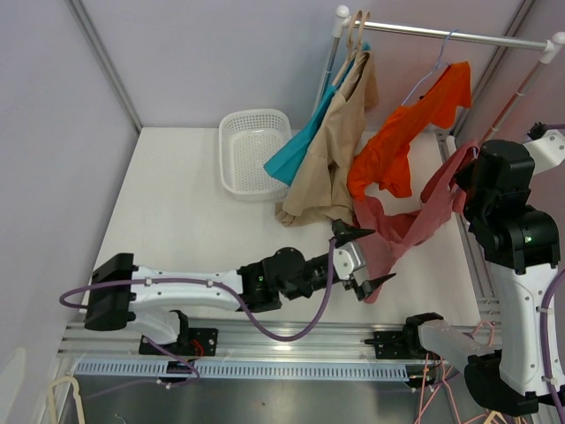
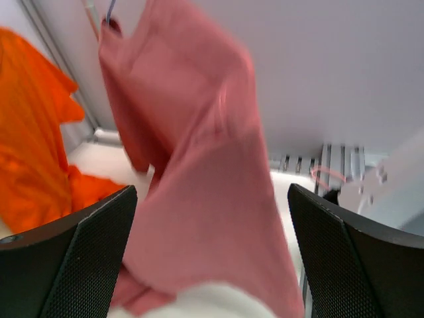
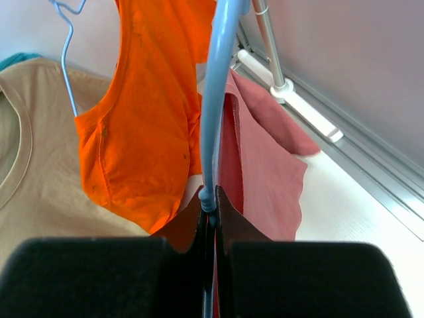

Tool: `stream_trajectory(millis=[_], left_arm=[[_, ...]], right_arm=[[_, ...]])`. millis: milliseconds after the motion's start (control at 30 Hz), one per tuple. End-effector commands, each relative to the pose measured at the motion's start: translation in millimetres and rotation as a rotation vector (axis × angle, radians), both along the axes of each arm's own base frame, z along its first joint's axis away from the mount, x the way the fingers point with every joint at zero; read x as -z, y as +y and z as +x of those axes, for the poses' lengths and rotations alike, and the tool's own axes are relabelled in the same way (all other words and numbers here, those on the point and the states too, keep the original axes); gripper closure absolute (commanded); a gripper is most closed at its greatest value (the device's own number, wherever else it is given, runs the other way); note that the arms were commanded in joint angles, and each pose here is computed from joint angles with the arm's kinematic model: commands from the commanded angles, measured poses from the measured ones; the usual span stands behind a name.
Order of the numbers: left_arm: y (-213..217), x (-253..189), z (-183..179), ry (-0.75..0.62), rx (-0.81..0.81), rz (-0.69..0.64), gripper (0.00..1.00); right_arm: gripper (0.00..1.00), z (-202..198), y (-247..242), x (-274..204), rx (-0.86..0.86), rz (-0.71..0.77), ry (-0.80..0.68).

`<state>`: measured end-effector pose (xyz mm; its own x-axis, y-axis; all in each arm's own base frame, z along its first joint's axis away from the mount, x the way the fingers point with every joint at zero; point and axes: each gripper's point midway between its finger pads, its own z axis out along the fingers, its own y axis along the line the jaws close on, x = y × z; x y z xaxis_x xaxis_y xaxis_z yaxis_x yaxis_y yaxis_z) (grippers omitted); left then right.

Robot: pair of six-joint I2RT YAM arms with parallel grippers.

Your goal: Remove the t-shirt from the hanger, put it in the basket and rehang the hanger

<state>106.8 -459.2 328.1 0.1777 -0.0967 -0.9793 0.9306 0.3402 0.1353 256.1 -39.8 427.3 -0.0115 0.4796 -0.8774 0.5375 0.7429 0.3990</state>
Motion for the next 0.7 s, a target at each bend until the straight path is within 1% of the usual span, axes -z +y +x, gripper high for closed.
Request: stream_trajectory(millis=[0,33,67,100,133,167,200,233,333,367,400,433,500,533,567,600,667], left_arm=[[-22,-48,-5,-0.07,0.033,-0.122,0.01],[-28,-68,-3,-0.08,0.029,-0.15,0.01],[-42,-51,-1,-0.073,0.024,-0.108,0.01],[-49,-45,1,-0.086,0.023,-0.086,0.01],[-56,-51,0,-0.104,0.036,-0.072,0.26],[-66,-34,3,-0.1,0.019,-0.031,0.43],[-71,-30,3,-0.084,0.024,-0.015,0.82],[-73,-27,3,-0.083,0.03,0.003,0.99],[-65,-12,-9,-0.073,0.073,0.012,0.99],[-59,-16,-16,-0.086,0.075,-0.007,0.99],[-48,-31,-21,-0.102,0.072,-0.042,0.99],[-42,-16,-24,-0.11,0.068,-0.011,1.0],[-34,-19,-35,-0.138,0.067,0.004,0.99],[-28,-21,-39,-0.141,0.07,0.008,0.98],[-25,-19,-43,-0.143,0.077,0.024,0.92],[-23,-17,-44,-0.14,0.074,0.03,0.78],[-18,-20,-46,-0.141,0.089,0.021,0.57]], right_arm=[[1.0,0,7,-11,-0.026,0.043,-0.054],[1.0,0,8,-11,-0.03,0.045,-0.055],[1.0,1,9,-12,-0.036,0.049,-0.058],[1.0,1,9,-14,-0.041,0.05,-0.06],[1.0,3,10,-13,-0.044,0.048,-0.055],[1.0,2,10,-15,-0.045,0.049,-0.058],[1.0,3,10,-16,-0.047,0.044,-0.053],[1.0,8,11,-13,-0.046,0.036,-0.032],[1.0,11,5,-15,-0.011,0.005,0.001],[1.0,16,3,-15,0.0,-0.005,0.023],[1.0,20,2,-16,0.002,-0.008,0.03],[1.0,23,1,-16,0.001,-0.009,0.037],[1.0,33,-1,-21,-0.009,0.003,0.027],[1.0,35,-2,-24,-0.013,-0.001,0.021],[1.0,37,-2,-27,-0.014,0.0,0.017],[1.0,40,-1,-32,-0.019,0.0,0.008],[1.0,42,0,-35,-0.029,0.003,0.001]])
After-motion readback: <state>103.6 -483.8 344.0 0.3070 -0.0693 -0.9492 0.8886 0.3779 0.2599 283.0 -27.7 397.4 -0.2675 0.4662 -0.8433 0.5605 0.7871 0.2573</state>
